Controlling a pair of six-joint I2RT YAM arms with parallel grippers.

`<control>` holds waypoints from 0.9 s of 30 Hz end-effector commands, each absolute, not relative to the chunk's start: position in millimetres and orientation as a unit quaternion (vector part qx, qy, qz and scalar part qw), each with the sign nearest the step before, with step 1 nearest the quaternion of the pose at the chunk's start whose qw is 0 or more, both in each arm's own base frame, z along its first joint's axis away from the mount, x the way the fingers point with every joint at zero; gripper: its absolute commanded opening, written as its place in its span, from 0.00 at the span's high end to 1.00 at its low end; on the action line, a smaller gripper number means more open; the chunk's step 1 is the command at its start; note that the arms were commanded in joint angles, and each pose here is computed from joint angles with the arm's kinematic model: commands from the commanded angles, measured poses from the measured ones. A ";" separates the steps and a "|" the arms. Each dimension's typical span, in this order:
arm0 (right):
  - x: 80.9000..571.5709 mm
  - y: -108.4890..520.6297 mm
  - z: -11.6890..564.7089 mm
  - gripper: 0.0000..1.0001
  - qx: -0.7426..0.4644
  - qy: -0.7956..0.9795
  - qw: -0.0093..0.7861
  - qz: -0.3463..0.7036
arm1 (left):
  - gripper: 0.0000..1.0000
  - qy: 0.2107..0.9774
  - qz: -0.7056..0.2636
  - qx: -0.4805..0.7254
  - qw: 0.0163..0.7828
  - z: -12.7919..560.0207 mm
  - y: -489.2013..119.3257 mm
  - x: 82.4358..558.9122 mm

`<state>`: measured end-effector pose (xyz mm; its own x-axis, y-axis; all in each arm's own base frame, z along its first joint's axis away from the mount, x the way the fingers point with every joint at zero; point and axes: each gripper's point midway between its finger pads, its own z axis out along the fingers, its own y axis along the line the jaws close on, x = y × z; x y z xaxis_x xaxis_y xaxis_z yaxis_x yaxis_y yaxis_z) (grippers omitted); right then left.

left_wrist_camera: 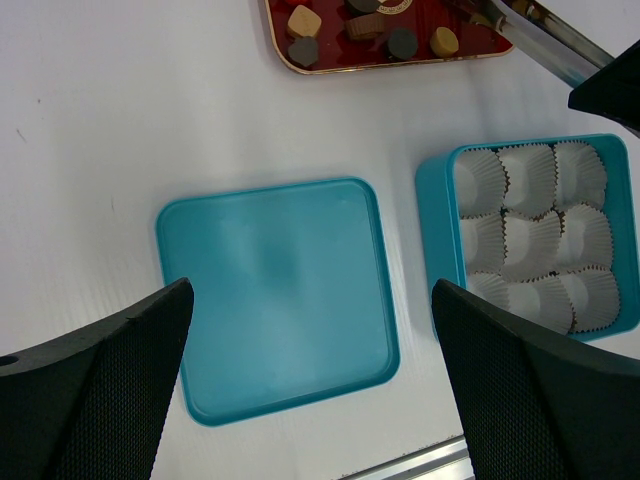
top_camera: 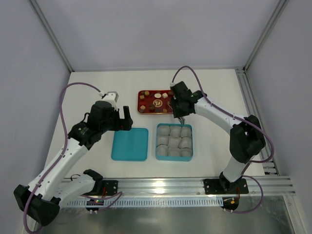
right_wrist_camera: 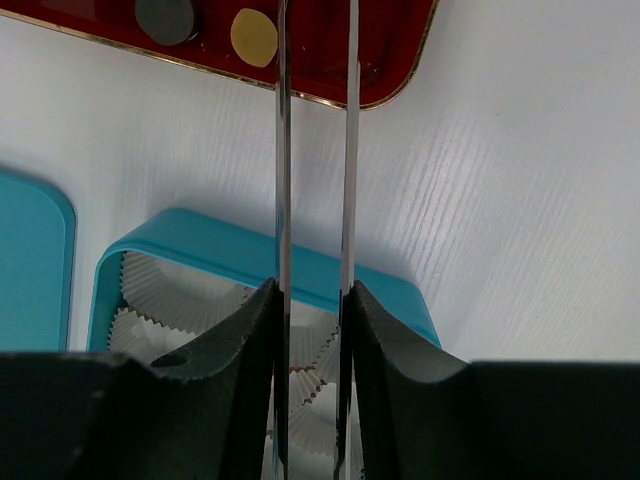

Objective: Pack the chocolate

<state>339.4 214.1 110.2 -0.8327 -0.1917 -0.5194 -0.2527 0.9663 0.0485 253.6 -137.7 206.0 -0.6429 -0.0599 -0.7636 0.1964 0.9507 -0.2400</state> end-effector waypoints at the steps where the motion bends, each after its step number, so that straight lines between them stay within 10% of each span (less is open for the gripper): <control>1: 350.2 223.3 144.6 0.70 -0.117 0.940 0.311 0.076 | 0.00 0.883 -0.157 0.040 0.441 223.1 -139.4 258.4; 27: 333.3 211.9 182.6 0.71 -0.108 0.929 0.341 0.093 | 0.00 0.882 -0.157 0.038 0.443 224.8 -138.9 258.9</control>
